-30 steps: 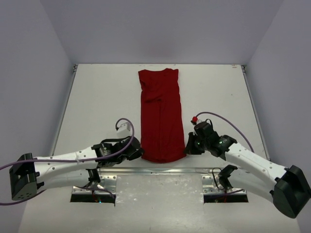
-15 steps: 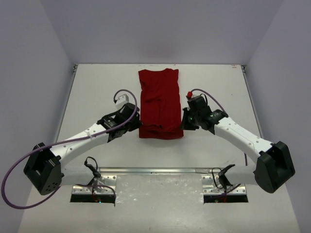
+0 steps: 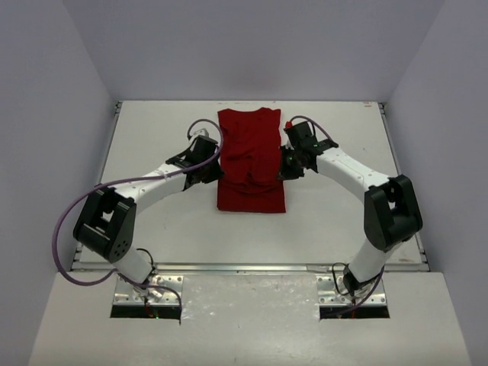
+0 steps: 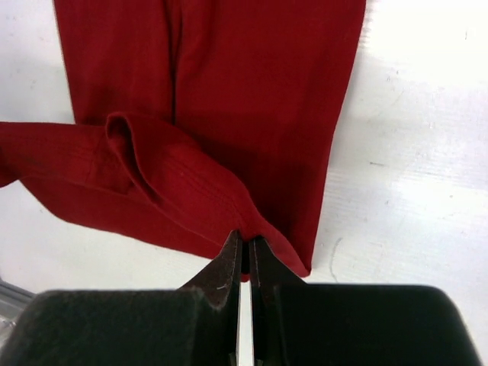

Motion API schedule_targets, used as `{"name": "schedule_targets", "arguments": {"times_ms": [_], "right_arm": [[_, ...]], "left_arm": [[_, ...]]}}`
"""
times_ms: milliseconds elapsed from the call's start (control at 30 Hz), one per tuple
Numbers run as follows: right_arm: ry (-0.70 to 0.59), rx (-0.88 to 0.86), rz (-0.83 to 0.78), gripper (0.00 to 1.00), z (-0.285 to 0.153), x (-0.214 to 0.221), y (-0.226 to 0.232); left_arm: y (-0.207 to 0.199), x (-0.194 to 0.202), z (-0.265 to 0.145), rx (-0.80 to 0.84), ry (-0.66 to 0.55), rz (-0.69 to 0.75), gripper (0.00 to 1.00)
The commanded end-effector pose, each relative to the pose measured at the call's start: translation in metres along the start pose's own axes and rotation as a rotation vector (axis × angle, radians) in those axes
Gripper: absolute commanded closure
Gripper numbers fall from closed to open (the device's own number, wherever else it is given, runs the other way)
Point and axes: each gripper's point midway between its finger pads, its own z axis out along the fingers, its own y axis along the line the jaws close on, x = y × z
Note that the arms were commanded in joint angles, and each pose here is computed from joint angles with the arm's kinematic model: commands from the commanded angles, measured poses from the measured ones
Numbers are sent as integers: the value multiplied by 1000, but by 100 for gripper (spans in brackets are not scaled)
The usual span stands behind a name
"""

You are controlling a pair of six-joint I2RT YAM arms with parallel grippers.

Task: Fold and stack the t-shirts
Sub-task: Fold the folded rectangular tshirt in 1/3 of the way

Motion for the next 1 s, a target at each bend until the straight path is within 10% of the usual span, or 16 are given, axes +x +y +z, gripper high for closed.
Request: {"name": "schedule_targets", "arguments": {"times_ms": [0,567,767,900,967], "right_arm": [[-11,-28,-43,99,9,-23,4],[31,7,-51,88,59,-63,-16],[-1,27,-22,77,64,-89,-25],[-57,-7,2,69,47,-119,-18],[-104,-11,16,53,39,-126,-15]], "left_arm": [[-25,-28,9,108,-38,11,100],[-19,-54,81,83,42,1,90],[-21,-74,80,70,-38,-34,54],[-33,-108,60,82,-147,-37,48],[-36,-126,36,92,-232,-52,39]]}}
